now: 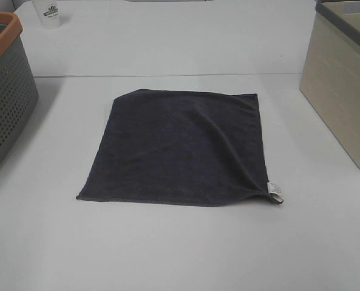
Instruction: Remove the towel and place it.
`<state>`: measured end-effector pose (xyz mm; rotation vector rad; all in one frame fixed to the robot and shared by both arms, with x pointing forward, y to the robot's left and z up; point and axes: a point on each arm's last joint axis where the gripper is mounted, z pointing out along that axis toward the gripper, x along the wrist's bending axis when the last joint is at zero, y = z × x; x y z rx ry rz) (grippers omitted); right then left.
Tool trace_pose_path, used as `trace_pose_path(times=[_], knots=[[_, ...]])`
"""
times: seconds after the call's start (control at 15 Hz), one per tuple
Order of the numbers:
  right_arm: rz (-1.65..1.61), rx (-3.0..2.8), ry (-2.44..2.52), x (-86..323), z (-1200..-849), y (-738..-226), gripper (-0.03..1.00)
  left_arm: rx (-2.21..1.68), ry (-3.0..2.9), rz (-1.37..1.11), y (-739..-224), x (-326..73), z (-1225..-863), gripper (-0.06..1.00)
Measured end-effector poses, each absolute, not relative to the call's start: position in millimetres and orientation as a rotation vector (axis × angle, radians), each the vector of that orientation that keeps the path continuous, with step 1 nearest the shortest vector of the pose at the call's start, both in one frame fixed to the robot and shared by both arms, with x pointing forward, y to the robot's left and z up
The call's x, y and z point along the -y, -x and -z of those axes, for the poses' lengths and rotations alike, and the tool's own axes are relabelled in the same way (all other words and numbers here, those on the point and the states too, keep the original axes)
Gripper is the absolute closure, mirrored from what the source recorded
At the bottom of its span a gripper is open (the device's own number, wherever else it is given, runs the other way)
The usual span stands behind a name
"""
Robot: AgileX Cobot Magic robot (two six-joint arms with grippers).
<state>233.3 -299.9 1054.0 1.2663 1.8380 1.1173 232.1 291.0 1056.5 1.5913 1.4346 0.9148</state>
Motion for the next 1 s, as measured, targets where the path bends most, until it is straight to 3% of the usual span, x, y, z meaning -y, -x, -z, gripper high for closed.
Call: trace_pose_path(times=[1.0], knots=[[-0.981, -1.617, -1.459, 297.9, -1054.0, -233.5, 0.18, -1.435, -1.591, -0.915, -232.1, -291.0, -1056.5, 0.13]])
